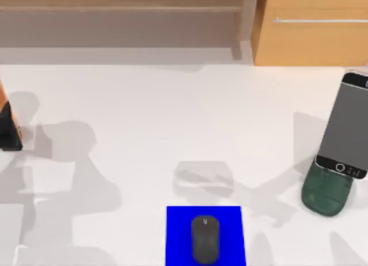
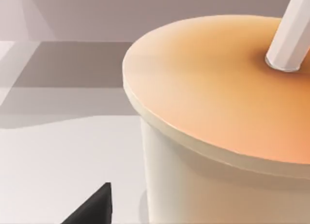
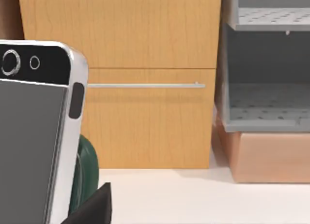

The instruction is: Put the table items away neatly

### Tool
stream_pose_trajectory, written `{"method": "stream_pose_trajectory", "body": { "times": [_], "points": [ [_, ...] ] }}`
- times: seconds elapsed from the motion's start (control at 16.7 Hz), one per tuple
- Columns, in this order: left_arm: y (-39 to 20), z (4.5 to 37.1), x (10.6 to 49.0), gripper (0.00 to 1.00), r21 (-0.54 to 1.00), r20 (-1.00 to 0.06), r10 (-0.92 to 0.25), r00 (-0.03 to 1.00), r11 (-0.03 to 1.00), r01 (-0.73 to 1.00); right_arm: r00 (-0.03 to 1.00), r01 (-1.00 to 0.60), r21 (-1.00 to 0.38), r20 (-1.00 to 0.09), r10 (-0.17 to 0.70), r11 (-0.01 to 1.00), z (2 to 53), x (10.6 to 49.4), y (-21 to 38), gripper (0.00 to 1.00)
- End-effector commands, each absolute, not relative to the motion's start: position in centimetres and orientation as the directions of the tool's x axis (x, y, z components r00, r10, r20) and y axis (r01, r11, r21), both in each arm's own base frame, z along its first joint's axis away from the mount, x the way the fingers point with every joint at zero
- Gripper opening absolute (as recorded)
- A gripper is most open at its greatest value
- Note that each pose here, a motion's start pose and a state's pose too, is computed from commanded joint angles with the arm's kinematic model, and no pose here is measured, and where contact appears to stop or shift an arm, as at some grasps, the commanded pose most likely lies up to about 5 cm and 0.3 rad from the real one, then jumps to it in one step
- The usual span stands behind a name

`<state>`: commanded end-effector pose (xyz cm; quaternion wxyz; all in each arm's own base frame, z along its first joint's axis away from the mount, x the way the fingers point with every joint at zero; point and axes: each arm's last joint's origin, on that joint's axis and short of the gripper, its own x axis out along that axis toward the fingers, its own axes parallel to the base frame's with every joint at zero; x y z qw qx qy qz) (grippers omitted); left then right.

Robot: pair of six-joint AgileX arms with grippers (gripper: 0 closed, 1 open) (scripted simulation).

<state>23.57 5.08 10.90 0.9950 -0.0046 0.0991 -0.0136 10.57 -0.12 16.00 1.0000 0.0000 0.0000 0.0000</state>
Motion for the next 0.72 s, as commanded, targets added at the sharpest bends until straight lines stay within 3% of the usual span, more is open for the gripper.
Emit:
{"method": "stream_pose_trajectory", "body": {
  "times": [0.72],
  "points": [
    [5.0,10.3,26.5,1.0,-0.012,-0.197,-0.028,0.98,1.0,0.026,1.0,0.0,0.0,0.0,0.0,1.0,16.0,10.6,-0.1,1.0]
  ]
}}
